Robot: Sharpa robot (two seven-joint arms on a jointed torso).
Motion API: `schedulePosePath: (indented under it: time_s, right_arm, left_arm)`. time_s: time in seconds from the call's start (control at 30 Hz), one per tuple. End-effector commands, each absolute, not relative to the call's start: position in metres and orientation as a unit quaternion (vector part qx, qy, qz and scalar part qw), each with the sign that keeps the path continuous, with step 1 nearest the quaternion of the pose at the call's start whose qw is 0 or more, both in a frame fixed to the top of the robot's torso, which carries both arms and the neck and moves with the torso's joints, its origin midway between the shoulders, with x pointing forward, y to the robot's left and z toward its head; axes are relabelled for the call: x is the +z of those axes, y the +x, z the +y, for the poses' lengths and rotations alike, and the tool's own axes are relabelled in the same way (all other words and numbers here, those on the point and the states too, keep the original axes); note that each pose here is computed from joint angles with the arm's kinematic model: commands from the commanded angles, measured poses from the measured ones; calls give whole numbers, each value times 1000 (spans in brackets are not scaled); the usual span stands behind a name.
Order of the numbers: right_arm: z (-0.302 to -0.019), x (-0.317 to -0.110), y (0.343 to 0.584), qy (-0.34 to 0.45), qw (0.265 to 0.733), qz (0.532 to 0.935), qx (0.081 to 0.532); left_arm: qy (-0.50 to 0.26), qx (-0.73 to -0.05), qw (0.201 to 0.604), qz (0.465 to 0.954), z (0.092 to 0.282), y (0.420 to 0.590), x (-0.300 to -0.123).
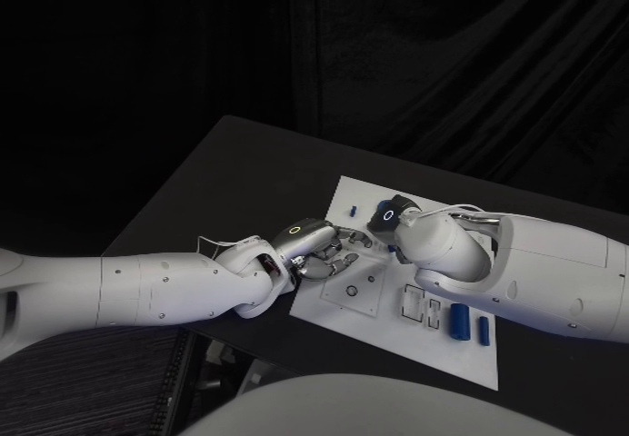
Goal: Assemble the parts on the task board
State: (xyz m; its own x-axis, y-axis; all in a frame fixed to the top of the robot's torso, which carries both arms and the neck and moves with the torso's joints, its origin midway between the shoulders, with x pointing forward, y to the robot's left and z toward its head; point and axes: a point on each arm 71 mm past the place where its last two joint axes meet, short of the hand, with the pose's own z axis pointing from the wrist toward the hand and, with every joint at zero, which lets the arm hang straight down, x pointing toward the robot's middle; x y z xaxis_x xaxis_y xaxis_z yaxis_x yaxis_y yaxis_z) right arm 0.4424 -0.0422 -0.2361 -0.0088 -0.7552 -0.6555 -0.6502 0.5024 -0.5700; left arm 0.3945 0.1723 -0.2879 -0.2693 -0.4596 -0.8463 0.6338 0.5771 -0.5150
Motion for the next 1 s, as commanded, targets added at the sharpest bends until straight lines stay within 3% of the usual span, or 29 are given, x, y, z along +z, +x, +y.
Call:
schedulePosePath:
  time_s: [0.03,1.0]
  right_arm:
    - [-40,-237,443,-493,515,700,-50]
    - [-37,-245,442,-489,524,698,-19]
  left_arm:
    - [68,-460,599,652,170,394,-286]
    - [69,-460,598,653,169,396,-288]
